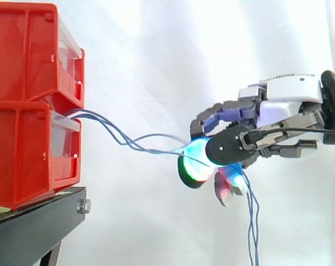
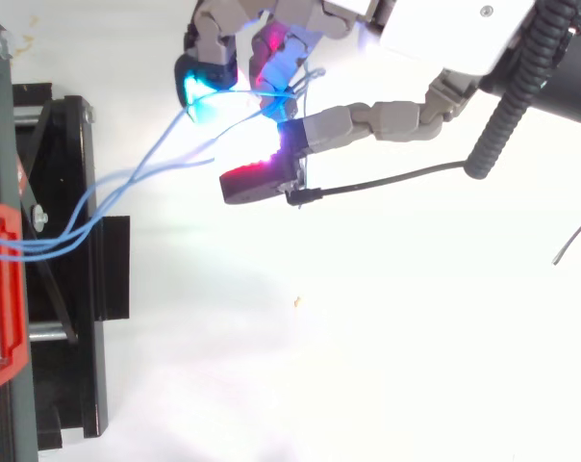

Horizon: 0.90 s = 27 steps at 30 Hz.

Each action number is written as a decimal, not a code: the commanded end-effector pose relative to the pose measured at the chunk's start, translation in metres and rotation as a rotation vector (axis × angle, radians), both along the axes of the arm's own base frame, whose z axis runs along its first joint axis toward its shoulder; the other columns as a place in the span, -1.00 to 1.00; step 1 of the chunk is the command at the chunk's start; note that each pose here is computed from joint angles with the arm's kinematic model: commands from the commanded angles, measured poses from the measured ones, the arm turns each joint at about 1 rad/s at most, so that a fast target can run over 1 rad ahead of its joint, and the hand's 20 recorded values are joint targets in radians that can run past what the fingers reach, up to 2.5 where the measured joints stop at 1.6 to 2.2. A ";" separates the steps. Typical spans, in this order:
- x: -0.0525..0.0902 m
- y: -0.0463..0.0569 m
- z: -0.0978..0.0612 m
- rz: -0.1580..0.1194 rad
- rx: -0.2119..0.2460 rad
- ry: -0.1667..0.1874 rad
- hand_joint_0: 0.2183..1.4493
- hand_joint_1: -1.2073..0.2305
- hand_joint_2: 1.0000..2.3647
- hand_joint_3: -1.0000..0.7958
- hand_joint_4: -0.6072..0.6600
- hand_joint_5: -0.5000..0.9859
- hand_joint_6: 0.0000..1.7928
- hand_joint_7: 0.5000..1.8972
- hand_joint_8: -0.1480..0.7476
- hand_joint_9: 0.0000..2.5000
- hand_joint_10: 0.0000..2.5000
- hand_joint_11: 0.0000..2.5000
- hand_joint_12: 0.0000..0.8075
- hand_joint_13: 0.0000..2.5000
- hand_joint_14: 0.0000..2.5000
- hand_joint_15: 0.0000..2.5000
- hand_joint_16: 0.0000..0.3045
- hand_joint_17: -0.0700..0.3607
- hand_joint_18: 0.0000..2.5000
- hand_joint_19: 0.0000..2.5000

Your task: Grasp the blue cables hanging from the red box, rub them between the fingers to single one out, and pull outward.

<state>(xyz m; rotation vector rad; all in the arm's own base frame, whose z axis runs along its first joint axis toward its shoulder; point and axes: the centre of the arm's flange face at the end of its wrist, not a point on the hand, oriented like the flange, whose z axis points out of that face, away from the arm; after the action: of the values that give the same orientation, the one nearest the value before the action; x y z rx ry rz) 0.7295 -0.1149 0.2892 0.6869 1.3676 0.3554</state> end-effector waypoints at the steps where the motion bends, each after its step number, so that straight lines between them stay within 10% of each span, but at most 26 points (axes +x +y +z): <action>1: 0.005 0.001 0.011 0.005 0.000 -0.015 -0.37 -0.46 -0.99 -0.39 0.06 -0.55 -0.01 -0.39 -0.17 0.01 -0.98 -0.31 -0.19 -0.23 -0.98 -0.39 -0.69 -0.18 -0.41 -0.45; 11: -0.008 -0.009 -0.012 -0.010 -0.046 0.063 -0.51 0.00 -1.00 -0.41 0.10 -0.51 -0.06 -0.34 -0.10 0.11 -0.98 -0.32 -0.12 -0.18 -0.97 -0.39 -0.66 -0.13 -0.36 -0.46; 27: -0.013 -0.019 -0.019 -0.024 -0.034 0.064 -0.45 0.12 -0.99 -0.36 0.08 -0.43 -0.33 0.03 -0.12 0.12 -0.98 -0.35 -0.15 -0.18 -0.97 -0.40 -0.67 -0.15 -0.38 -0.45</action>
<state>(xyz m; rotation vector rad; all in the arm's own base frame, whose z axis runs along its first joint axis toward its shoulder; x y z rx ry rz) 0.7174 -0.1326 0.2710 0.6881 1.4213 0.2937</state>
